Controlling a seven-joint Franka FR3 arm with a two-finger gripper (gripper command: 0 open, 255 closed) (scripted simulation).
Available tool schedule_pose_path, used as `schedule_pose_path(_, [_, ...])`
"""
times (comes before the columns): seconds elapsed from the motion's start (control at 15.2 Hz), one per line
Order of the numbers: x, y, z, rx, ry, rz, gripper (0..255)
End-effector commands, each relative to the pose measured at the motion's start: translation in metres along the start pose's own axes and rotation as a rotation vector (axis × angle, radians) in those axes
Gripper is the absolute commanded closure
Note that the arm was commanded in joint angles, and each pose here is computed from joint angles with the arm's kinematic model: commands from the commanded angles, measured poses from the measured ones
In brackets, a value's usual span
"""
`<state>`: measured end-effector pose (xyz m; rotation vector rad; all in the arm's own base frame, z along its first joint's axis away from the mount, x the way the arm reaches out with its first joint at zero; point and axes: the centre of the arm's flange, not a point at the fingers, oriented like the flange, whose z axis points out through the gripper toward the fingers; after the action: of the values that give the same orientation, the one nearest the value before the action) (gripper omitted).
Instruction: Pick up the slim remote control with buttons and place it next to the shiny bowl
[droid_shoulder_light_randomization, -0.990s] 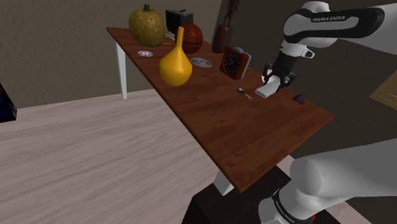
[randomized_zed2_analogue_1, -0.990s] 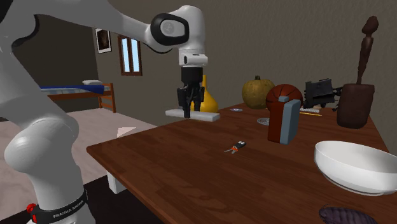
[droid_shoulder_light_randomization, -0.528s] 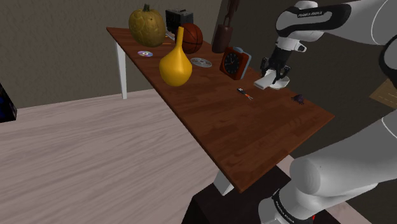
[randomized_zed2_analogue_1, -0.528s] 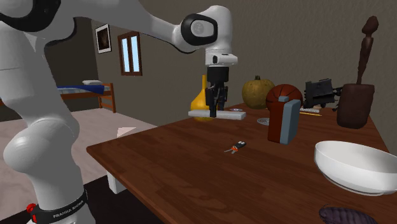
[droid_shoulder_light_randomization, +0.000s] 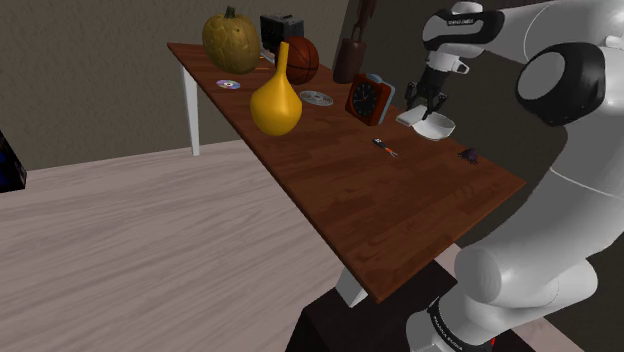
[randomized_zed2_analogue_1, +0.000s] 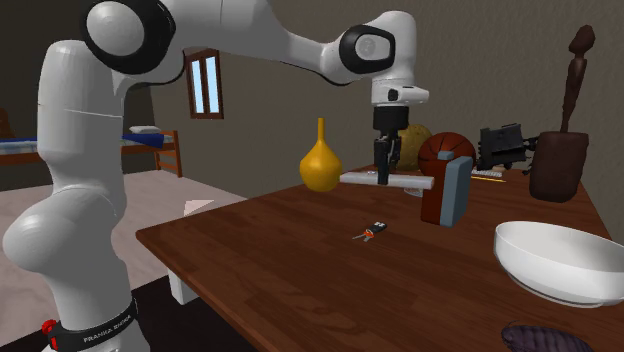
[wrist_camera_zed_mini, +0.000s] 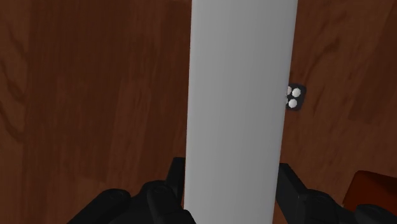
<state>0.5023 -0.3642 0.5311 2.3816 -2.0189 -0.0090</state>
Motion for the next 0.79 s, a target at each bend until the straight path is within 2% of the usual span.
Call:
schedule_pose_path(0.0, [0.023, -0.012, -0.003, 0.0, 0.001, -0.001, 255])
schedule_pose_path(0.4, [0.091, -0.055, -0.003, 0.0, 0.001, -0.001, 255])
schedule_pose_path(0.73, [0.091, -0.055, 0.023, 0.0, 0.001, -0.001, 255])
